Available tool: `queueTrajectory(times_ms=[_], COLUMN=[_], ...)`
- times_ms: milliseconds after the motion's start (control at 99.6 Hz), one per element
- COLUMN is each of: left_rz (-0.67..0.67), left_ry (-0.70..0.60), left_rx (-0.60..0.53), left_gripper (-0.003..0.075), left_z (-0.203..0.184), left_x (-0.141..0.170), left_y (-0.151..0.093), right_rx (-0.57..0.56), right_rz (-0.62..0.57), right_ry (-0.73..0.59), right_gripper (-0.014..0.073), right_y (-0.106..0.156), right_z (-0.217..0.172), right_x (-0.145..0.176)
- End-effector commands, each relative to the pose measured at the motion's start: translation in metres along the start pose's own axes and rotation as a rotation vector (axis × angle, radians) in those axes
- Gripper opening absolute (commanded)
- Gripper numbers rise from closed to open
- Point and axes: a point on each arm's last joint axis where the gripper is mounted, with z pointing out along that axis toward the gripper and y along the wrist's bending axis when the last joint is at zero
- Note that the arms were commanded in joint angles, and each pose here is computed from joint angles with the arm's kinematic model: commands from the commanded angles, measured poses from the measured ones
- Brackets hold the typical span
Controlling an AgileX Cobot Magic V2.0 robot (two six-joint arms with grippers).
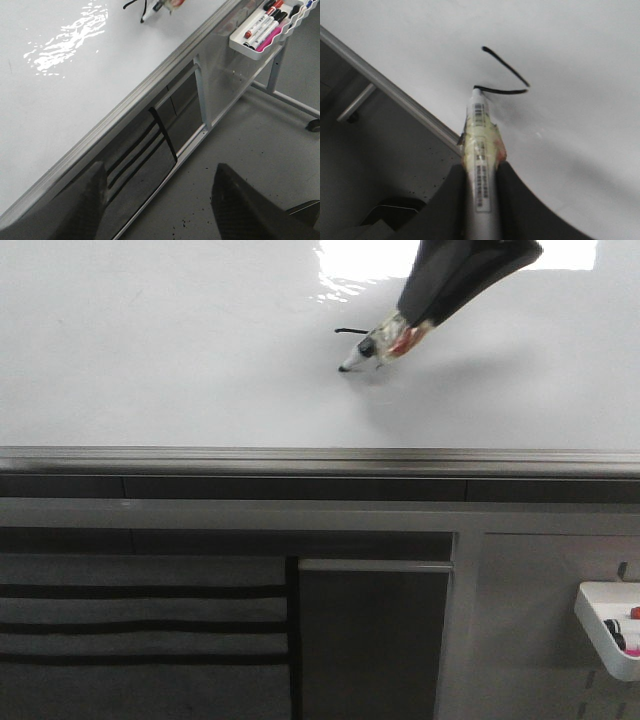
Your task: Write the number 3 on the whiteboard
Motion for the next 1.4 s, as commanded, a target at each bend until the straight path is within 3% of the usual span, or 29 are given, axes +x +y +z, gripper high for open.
queueTrajectory(times_ms=[0, 201, 362, 532, 663, 964, 1175, 1386], left_rz=[-0.011, -0.011, -0.011, -0.011, -0.011, -0.011, -0.011, -0.022], left_ry=[-0.096, -0.096, -0.096, -0.096, -0.096, -0.098, -0.14, -0.149], left_rx=[-0.006, -0.006, -0.006, -0.006, -0.006, -0.006, -0.006, 0.004], left_gripper=[0.0422, 0.0422, 0.0422, 0.0422, 0.0422, 0.0422, 0.0422, 0.0422], left_z=[-0.006, -0.006, -0.006, -0.006, -0.006, -0.006, -0.006, -0.007], left_x=[-0.013, -0.013, -0.013, -0.013, -0.013, -0.013, -0.017, -0.017], left_y=[0.002, 0.002, 0.002, 0.002, 0.002, 0.002, 0.002, 0.001], right_rx=[0.068, 0.087, 0.056, 0.055, 0.015, -0.088, -0.085, -0.082], right_rz=[-0.022, 0.009, 0.02, -0.012, -0.022, -0.326, -0.38, -0.411], right_ry=[-0.137, -0.045, -0.036, -0.165, -0.187, -0.161, -0.19, -0.192], right_gripper=[0.0035, 0.0035, 0.0035, 0.0035, 0.0035, 0.0035, 0.0035, 0.0035], right_y=[-0.007, -0.016, -0.005, 0.009, 0.016, 0.062, 0.068, 0.068], right_z=[-0.008, -0.03, -0.015, 0.007, -0.007, -0.087, -0.113, -0.115], right_x=[-0.019, -0.003, 0.014, -0.008, -0.03, 0.005, 0.03, 0.034])
